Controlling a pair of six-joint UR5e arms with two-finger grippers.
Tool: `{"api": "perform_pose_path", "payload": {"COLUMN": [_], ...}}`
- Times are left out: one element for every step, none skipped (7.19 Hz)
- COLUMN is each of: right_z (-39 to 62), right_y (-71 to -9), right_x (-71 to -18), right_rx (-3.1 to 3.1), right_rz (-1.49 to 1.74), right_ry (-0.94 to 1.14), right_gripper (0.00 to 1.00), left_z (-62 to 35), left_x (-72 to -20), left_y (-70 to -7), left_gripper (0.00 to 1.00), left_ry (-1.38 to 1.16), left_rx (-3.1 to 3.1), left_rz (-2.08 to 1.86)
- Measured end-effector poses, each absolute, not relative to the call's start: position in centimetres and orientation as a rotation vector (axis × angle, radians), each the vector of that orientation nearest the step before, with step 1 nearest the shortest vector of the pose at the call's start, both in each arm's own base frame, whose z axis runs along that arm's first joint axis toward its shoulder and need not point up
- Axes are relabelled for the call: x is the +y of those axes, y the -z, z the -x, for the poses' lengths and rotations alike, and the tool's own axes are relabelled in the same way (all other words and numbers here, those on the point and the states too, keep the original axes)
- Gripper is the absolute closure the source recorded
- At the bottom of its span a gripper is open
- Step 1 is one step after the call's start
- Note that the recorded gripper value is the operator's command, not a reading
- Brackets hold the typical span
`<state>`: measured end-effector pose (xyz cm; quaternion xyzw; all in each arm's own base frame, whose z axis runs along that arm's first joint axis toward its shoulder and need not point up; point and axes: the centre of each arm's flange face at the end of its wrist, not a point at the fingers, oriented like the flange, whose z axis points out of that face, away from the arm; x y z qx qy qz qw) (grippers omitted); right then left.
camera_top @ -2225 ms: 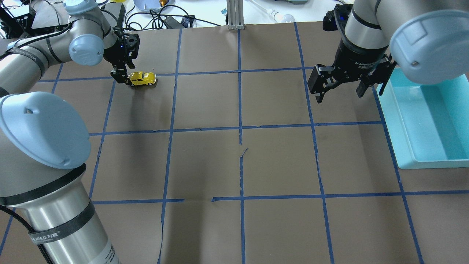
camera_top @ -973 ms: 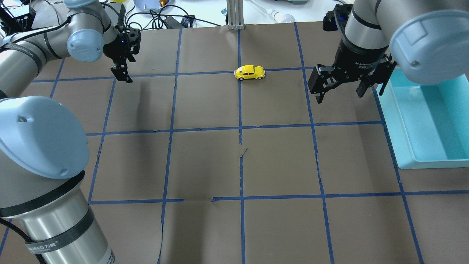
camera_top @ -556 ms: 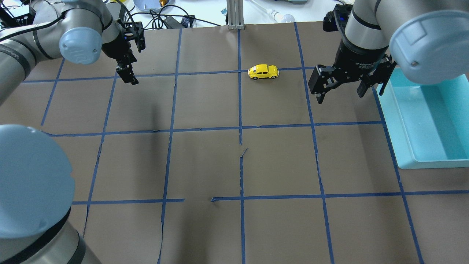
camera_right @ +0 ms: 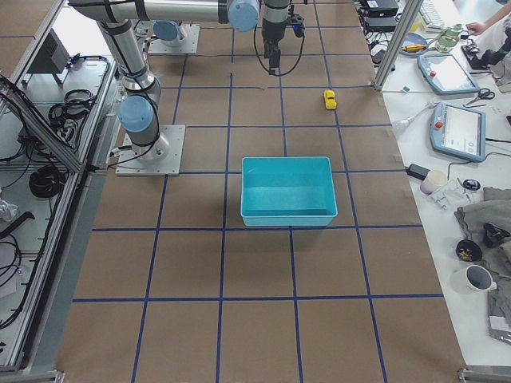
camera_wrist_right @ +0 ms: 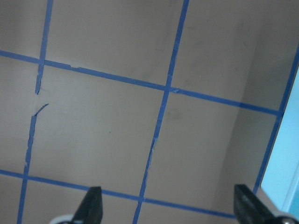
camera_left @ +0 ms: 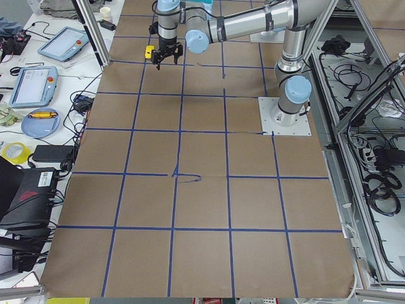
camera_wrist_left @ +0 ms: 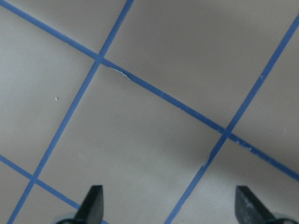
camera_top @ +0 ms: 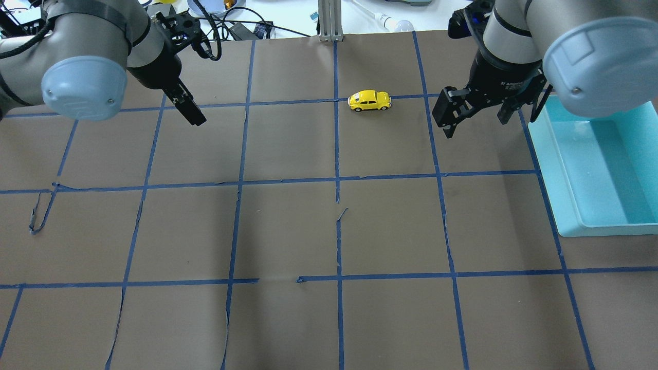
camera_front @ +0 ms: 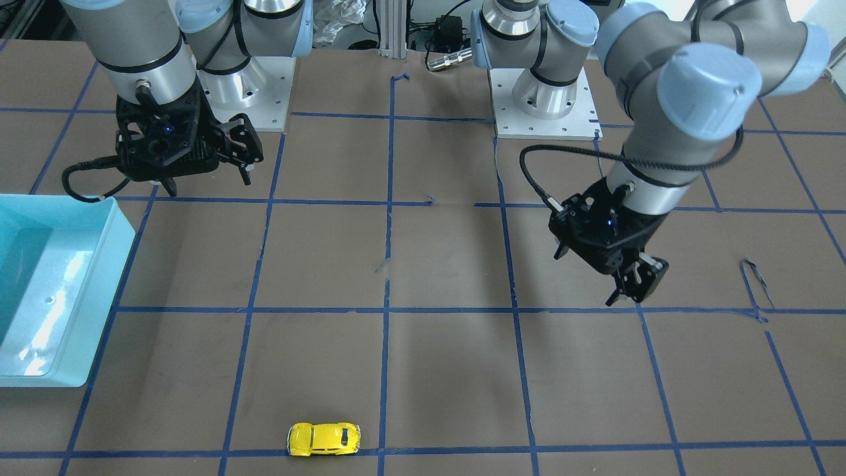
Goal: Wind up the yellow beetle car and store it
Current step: 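Raise the left arm away while the right arm reaches toward the car, then lower the right gripper onto the yellow car and close it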
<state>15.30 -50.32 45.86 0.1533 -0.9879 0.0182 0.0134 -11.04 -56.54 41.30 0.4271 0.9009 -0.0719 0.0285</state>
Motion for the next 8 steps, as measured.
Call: {"api": "perform_pose_path", "payload": {"right_z": [-16.2,-17.2,-17.8,-18.3,-18.6,-19.3,-20.5,-21.6], "right_y": [-44.3,-42.1,-40.7,-39.3,-37.6,-35.5,-33.5,-31.5], "right_x": [-52.4,-54.8,-56.5,-57.9,-59.3,-60.5,-61.4,-62.7], "right_rx": [-3.056,-3.020,-2.949,-2.847,-2.740,-2.645,-2.578,-2.536], "right_rz": [-0.677,-0.850,-1.032,-1.231,-1.405,-1.552,-1.663,-1.740], "right_ry": [-0.141,-0.224,-0.294,-0.337,-0.366,-0.377,-0.376,-0.360], "right_gripper": [0.00,0.00,0.00,0.00,0.00,0.00,0.00,0.00], "left_z": [12.2,12.8,13.0,13.0,12.7,12.5,12.5,12.7], "left_x": [-53.5,-50.4,-47.7,-45.7,-45.0,-45.3,-45.9,-46.3], "left_y": [-43.1,-44.7,-45.7,-46.8,-48.3,-50.2,-51.7,-52.2], "left_gripper": [0.00,0.00,0.00,0.00,0.00,0.00,0.00,0.00], "left_ry": [0.251,0.252,0.197,0.114,0.059,0.002,-0.056,-0.093], "left_rx": [2.853,2.928,3.009,3.072,3.087,3.096,3.114,3.127], "left_rz": [-1.155,-0.991,-0.813,-0.602,-0.454,-0.322,-0.189,-0.116]}}
